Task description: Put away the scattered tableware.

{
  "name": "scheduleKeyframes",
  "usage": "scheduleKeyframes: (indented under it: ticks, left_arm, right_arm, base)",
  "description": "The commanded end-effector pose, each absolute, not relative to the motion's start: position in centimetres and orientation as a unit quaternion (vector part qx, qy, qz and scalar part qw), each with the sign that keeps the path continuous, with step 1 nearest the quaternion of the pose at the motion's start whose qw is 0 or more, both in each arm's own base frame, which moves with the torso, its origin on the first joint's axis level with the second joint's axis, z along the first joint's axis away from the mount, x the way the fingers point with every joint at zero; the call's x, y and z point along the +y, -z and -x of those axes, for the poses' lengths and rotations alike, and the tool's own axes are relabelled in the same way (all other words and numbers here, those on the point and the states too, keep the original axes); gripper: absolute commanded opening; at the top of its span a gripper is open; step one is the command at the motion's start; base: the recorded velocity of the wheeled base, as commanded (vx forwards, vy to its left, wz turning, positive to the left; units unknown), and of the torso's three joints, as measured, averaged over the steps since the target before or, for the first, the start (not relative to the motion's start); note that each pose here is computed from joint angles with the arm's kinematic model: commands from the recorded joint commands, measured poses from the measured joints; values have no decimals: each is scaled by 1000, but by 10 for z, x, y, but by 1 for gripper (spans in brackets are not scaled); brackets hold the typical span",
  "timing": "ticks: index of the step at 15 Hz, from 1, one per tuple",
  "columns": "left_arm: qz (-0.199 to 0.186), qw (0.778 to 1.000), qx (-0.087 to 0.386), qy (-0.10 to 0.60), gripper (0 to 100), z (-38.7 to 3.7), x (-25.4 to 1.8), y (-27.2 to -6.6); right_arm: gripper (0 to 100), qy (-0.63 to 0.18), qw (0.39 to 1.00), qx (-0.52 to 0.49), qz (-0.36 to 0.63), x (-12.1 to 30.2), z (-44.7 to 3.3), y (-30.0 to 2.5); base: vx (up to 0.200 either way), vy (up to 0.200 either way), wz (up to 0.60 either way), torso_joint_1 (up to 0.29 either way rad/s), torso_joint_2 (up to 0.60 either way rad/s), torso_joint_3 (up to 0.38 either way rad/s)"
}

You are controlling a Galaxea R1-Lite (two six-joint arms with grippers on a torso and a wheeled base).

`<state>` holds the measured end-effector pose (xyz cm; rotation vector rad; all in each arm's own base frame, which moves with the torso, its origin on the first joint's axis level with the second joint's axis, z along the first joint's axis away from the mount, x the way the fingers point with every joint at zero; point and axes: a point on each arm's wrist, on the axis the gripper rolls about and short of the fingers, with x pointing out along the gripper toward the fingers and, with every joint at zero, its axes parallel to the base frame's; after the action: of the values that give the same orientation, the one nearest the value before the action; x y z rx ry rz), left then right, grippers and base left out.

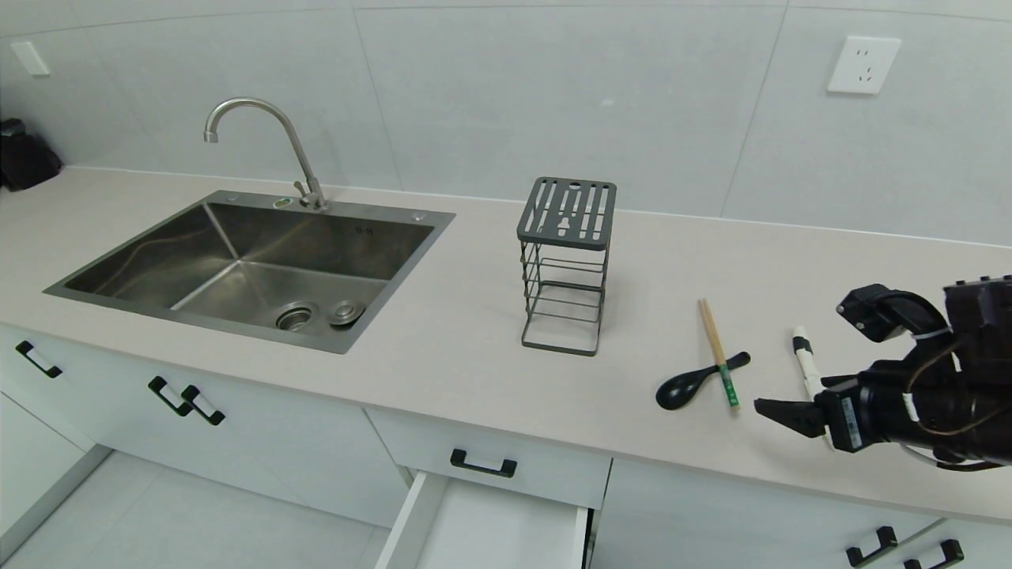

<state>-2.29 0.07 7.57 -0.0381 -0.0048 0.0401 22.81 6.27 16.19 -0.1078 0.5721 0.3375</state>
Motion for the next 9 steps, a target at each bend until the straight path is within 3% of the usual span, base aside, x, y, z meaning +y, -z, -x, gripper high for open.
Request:
scheduleKeyframes:
  ticks: [1, 9]
  left_arm:
    - [19, 1000, -2, -20, 100, 23, 1, -76]
    - [19, 1000, -2, -21, 100, 23, 1, -76]
  right_arm:
    - [100, -171, 937, 301, 45, 87, -250, -153]
    - [100, -136, 934, 322, 72, 94, -281, -135]
  base:
    - [0, 0, 0, 0, 0, 0]
    - [0, 0, 0, 0, 0, 0]
